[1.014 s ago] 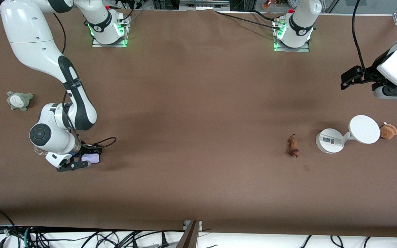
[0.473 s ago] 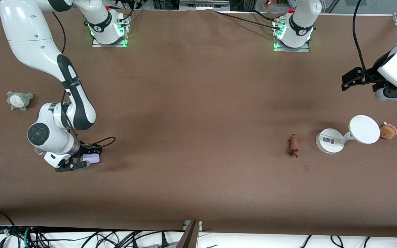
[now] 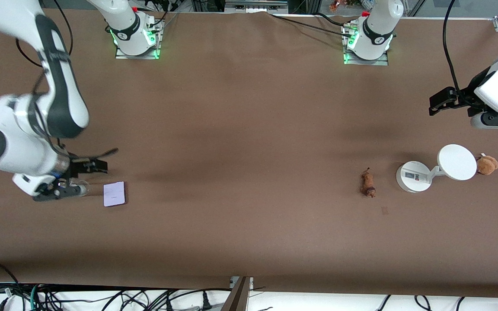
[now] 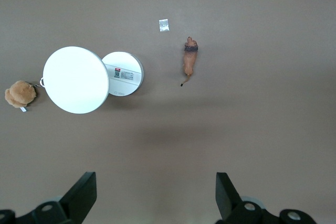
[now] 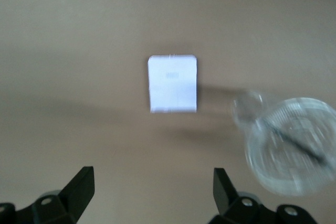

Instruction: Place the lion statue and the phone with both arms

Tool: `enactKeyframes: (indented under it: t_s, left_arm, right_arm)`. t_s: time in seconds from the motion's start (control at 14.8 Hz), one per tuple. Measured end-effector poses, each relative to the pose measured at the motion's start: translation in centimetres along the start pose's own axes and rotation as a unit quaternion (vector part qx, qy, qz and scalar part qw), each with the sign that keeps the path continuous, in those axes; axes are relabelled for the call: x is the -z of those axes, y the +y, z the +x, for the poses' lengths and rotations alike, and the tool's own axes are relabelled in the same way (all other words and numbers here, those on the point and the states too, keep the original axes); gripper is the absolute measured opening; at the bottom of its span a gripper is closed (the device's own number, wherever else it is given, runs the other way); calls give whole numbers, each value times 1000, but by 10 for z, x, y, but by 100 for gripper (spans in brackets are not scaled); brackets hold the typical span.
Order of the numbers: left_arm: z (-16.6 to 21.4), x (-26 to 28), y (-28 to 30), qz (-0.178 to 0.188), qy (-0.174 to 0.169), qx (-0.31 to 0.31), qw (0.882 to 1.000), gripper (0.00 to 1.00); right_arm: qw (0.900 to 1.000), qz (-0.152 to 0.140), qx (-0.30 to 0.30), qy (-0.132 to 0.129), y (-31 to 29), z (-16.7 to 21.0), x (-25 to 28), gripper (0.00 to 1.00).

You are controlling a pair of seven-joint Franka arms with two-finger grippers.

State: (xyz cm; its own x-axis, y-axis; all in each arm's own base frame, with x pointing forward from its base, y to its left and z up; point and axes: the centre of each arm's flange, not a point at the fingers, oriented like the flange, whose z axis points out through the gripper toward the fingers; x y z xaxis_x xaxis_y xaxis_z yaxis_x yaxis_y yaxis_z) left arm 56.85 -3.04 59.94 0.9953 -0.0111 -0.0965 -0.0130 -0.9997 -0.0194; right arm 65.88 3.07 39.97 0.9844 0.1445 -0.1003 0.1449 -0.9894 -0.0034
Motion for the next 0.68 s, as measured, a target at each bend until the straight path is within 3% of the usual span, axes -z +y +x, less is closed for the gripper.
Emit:
enactKeyframes:
  t_s: [0.41, 0.68]
  left_arm:
    - [0, 0, 0, 0, 1, 0, 1000, 100]
    - [0, 0, 0, 0, 1, 0, 1000, 100]
  right_arm:
    - [999, 6, -42, -10, -16, -81, 137, 100]
    - [998, 8, -48, -34, -17, -124, 178, 100]
